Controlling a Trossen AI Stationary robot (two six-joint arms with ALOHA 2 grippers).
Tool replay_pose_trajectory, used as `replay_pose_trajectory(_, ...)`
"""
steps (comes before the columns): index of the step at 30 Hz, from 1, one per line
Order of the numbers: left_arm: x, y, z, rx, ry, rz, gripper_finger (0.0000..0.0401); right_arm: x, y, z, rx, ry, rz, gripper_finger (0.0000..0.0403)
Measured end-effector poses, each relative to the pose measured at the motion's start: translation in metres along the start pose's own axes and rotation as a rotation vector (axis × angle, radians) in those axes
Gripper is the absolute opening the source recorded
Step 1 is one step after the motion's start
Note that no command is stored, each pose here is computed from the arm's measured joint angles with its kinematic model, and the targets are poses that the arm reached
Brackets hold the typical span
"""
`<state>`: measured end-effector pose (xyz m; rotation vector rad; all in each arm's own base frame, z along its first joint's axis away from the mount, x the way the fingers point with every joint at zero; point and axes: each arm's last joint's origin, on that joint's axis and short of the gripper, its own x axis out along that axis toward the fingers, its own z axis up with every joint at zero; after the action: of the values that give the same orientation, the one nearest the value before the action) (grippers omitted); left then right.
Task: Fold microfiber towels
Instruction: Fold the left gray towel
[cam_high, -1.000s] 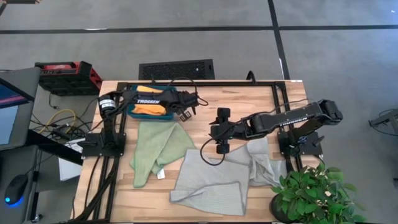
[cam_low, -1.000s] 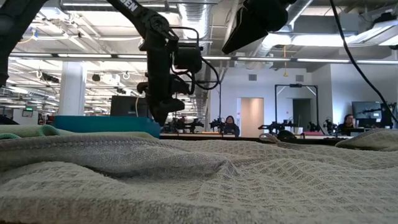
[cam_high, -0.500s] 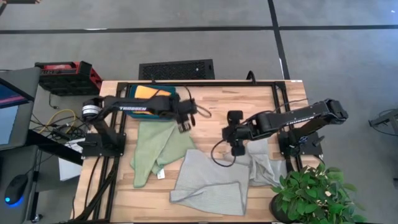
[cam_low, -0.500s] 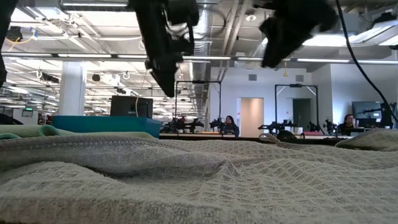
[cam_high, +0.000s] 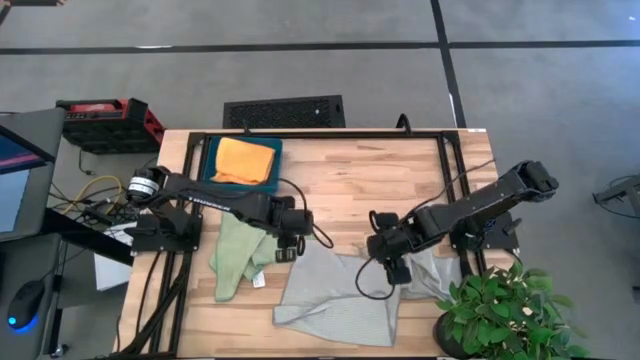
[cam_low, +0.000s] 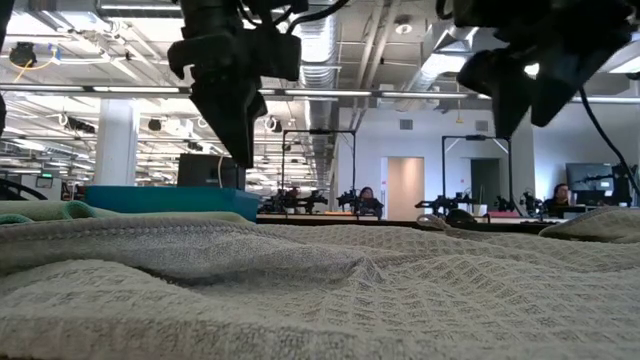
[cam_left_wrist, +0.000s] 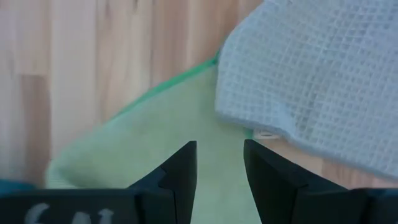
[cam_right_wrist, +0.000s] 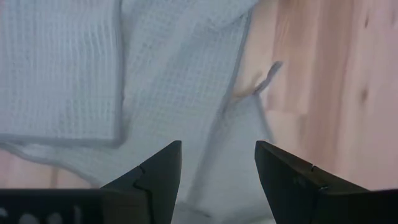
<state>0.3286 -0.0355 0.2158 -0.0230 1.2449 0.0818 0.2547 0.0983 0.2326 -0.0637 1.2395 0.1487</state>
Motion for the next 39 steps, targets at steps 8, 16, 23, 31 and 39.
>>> replay_pose_trajectory(8, 0.005, -0.01, 0.001, 0.001, -0.057, -0.074, 0.0126, 0.029, 0.013, -0.03, 0.246, 0.101, 0.065, 0.0228)
replay_pose_trajectory(16, 0.005, -0.011, 0.001, 0.004, -0.064, -0.076, 0.0126, 0.048, 0.003, -0.048, 0.453, 0.171, 0.089, 0.0228)
replay_pose_trajectory(23, 0.005, -0.011, 0.002, 0.001, -0.068, -0.077, 0.0126, 0.059, -0.009, -0.058, 0.529, 0.206, 0.118, 0.0228)
replay_pose_trajectory(31, 0.005, -0.011, 0.004, -0.001, -0.089, -0.081, 0.0126, 0.06, -0.015, -0.054, 0.542, 0.197, 0.167, 0.0228)
replay_pose_trajectory(39, 0.005, -0.011, 0.004, -0.002, -0.088, -0.081, 0.0126, 0.081, -0.016, -0.055, 0.507, 0.269, 0.165, 0.0228)
